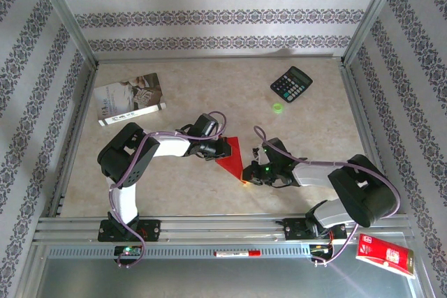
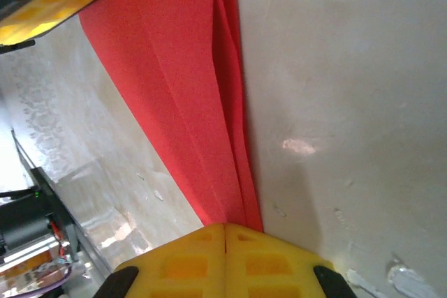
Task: Fold a paper plane with a square sheet of paper (pick it up from the middle)
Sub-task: Fourth fold the wing at the center of the table.
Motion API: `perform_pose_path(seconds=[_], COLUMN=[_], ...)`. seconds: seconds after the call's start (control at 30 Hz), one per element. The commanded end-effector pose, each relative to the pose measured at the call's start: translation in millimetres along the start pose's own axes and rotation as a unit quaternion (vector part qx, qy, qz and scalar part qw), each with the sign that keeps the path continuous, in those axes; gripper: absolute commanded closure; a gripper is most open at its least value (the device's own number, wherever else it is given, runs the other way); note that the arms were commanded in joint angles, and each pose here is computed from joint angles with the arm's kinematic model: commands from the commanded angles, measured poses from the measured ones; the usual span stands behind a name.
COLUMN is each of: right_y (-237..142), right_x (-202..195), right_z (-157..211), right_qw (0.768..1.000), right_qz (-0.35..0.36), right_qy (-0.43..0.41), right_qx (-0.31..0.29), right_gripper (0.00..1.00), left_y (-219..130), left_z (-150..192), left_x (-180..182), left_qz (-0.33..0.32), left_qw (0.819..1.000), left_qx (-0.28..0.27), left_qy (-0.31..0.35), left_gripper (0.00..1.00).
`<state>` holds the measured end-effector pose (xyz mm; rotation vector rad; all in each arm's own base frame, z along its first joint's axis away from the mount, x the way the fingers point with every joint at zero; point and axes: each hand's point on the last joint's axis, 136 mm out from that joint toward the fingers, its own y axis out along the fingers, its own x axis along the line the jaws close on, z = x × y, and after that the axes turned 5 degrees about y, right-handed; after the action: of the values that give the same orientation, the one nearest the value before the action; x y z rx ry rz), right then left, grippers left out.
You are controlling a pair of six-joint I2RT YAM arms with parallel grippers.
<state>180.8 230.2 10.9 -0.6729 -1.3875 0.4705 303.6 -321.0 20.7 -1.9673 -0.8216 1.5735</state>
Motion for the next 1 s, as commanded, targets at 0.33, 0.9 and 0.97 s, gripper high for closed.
perform_pose_path(seconds=[0.33, 0.9, 0.97], right_y=[6, 5, 5], right_x=[-82, -82, -83], right_z=[31, 24, 24], right_qw=[0.986, 0.984, 0.983], right_qz=[0.135, 0.156, 0.158], right_qy=[0.087, 0.079, 0.079], right_qx=[0.041, 0.038, 0.039], right_gripper=[1.00, 1.00, 1.00], left_y=[-34, -8, -5], left_z=[-21, 55, 58], left_x=[-31, -56, -56], left_qz=[0.015, 0.067, 0.067], left_qw=[0.999, 0.996, 0.996], left_qx=[-0.039, 0.035, 0.041], left_qy=[0.015, -0.037, -0.037], left_gripper=[0.67, 1.00, 1.00])
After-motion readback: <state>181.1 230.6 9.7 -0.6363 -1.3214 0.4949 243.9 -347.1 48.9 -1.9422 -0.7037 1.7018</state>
